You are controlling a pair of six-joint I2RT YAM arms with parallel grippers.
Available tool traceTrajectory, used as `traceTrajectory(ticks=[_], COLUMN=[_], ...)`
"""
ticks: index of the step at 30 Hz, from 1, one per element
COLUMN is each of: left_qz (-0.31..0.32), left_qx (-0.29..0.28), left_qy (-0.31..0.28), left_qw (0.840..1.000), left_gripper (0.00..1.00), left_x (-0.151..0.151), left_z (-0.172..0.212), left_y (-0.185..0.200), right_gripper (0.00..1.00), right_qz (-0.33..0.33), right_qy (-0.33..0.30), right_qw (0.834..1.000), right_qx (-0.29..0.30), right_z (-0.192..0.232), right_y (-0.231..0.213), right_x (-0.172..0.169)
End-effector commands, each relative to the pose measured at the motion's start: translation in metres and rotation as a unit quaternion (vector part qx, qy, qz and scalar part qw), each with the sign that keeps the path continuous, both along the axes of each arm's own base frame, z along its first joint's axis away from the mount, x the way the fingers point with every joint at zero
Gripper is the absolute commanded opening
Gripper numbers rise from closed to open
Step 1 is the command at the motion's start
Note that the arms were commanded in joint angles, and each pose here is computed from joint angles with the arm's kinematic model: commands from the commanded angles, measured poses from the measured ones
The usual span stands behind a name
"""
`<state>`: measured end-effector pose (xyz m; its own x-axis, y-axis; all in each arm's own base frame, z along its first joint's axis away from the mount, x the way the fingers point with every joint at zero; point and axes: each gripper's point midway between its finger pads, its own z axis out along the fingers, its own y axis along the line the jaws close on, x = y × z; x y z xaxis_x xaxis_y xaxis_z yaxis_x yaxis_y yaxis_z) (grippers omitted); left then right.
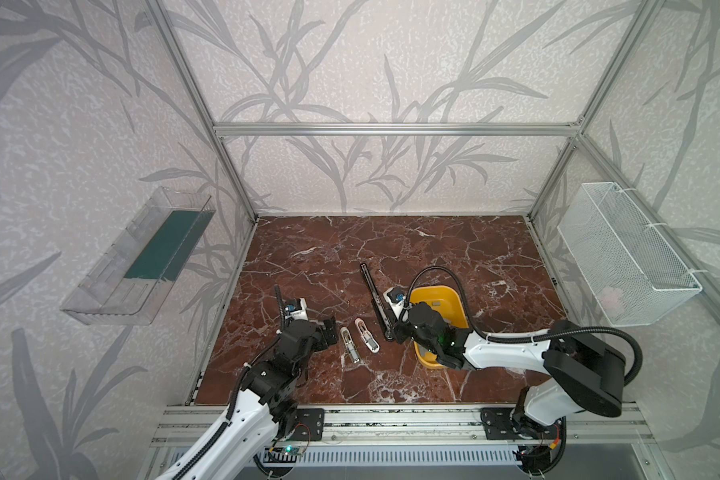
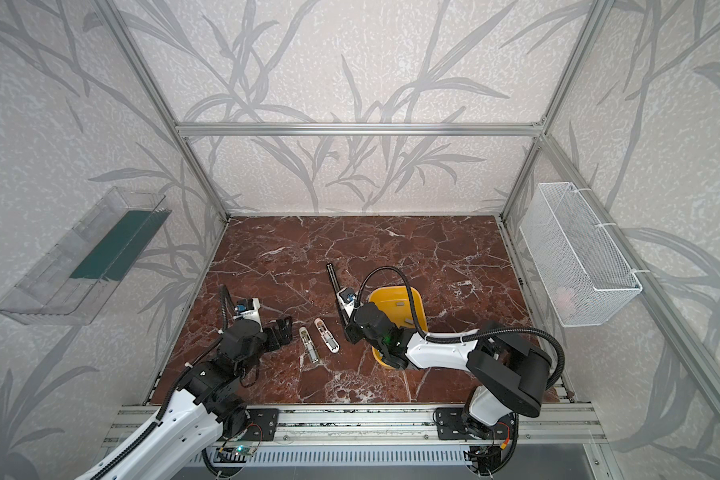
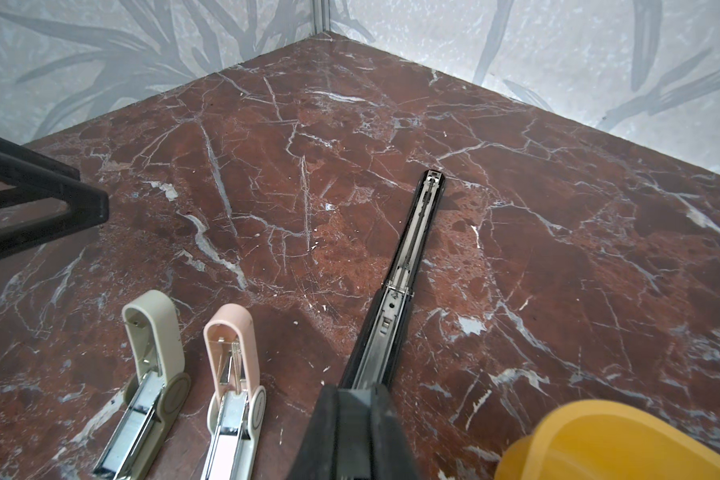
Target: Load the staples into the stapler
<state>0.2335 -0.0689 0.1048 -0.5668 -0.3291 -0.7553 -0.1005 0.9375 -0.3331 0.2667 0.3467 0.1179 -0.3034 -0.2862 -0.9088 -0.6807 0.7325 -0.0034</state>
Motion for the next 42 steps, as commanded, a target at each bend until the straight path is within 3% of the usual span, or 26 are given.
traceTrajectory(ticks=[1,4,15,28,42], left_qz=[-0.001,-0.001,-0.003,-0.018,-0.019], left_qx=[-0.005,-0.004,-0.003,-0.001,0.003], left_qy=[-0.009,-0.004,-0.004,0.004,0.013], left_qw=[1.000,1.000,1.000,1.000,1.000], left_gripper=[0.99,0.99,0.99,0.99,0.99], left_x=[0.004,0.004,0.004,0.005,0.005], left_z=[0.008,0.007,0.007,0.006,0.003], left_y=[-0.002,-0.002,-0.003,-0.008,-0.009], right_gripper=[0.00,0.00,0.00,0.00,0.00], right_qz=[0.008,0.029,-0.076,-0.080,-0.079], right_qy=[-0.030,-0.021,0.028,0.019,0.051], right_qw=[0.999,0.999,0.996,0.995,0.995], right_qx=[0.028,0.024,0.047,0.048,0.028], right_z=[0.018,0.011,0.003,-0.004,-0.037], right_y=[0.015,0.021,-0.001,0.006,0.018], right_x=[0.009,0.005,0.015,0.006,0.008])
